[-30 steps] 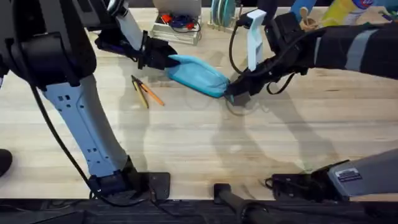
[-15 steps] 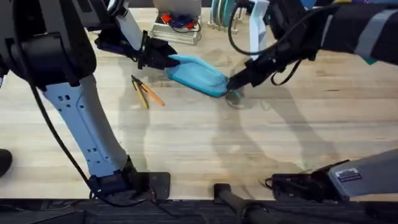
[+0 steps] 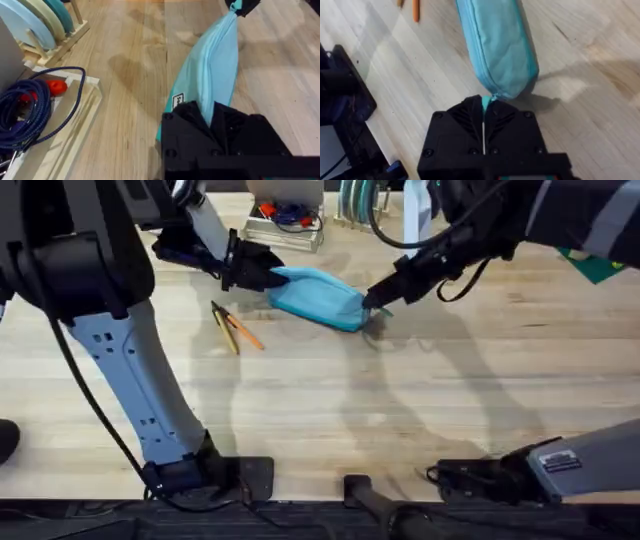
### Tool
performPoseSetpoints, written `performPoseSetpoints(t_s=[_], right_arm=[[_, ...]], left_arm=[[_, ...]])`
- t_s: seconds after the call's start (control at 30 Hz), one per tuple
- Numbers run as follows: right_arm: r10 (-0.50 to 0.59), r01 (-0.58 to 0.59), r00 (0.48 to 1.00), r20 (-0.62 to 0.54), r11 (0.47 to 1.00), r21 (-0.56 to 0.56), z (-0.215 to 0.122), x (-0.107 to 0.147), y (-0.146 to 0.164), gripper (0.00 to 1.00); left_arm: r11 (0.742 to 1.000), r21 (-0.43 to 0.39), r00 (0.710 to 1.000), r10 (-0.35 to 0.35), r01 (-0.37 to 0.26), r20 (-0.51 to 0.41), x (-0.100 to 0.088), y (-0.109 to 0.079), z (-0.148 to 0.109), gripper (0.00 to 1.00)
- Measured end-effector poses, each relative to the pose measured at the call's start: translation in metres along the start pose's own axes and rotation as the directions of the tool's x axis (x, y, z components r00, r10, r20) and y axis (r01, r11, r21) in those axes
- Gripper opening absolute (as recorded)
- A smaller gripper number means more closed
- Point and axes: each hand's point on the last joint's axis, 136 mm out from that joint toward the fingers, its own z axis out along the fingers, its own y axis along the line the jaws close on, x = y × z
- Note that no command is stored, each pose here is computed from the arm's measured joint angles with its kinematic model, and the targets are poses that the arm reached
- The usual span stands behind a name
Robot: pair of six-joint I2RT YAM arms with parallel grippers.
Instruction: Unzip the bag, pick up the pens from the table one at a time and place them inside, then zip the bag closed.
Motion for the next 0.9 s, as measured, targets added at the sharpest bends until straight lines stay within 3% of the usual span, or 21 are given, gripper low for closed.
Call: performPoseSetpoints(t_s=[0.63, 0.9], right_arm=[[0.012, -0.012, 1.0, 0.005, 1.0, 0.002, -0.002, -0.003, 0.001, 0.031], [-0.017, 0.017, 0.999, 0.048, 1.0, 0.016, -0.015, -0.025, 0.003, 0.031]], left_arm=[[1.0, -0.001, 1.0, 0.003, -0.003, 0.0, 0.0, 0.0, 0.0, 0.042], [1.0, -0.003, 1.0, 0.003, -0.003, 0.002, 0.0, 0.001, 0.0, 0.042]])
